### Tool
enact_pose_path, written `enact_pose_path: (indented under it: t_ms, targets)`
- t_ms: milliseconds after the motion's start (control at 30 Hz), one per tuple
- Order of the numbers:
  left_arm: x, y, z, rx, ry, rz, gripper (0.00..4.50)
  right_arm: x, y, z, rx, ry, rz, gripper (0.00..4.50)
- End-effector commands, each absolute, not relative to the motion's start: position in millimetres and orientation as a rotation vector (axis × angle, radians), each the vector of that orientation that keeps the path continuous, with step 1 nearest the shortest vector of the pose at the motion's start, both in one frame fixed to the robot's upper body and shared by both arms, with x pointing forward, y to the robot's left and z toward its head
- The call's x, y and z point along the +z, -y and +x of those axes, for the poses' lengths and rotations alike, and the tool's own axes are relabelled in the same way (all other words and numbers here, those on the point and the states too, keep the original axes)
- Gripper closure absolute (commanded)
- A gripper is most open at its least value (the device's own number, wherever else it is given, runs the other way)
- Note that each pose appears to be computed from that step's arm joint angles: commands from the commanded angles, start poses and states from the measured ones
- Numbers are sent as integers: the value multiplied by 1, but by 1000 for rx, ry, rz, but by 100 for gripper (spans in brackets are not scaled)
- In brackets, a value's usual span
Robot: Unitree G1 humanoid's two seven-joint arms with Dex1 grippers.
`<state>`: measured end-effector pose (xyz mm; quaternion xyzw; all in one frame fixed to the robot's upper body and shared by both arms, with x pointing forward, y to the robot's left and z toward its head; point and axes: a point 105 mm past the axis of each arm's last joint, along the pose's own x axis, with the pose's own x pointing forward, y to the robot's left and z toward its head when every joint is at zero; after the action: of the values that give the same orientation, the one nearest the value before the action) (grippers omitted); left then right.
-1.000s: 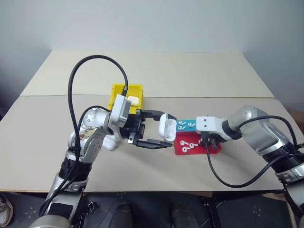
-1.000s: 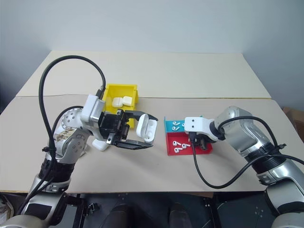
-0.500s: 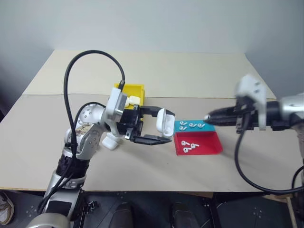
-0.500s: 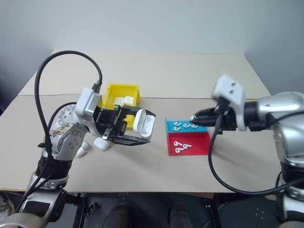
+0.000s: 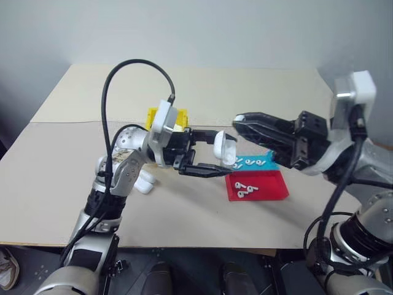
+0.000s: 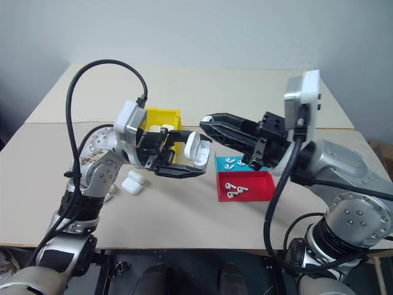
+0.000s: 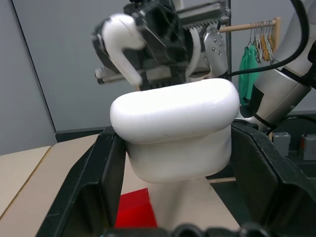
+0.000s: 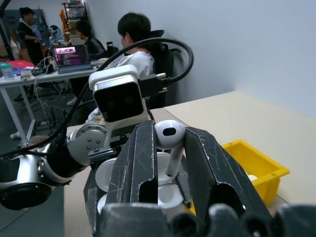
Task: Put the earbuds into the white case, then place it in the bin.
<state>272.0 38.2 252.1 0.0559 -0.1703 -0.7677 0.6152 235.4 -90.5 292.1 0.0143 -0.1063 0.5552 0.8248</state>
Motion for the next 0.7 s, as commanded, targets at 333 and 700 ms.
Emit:
enact_pose_path:
  t_ms: [333,700]
  targets:
    - [264,-43,270,-1771,455,179,162,285,83,241,1115,224,-20,386]
    - [265,-41,271,-1753,471,191,162,275,83,230,1178,211,-95,175]
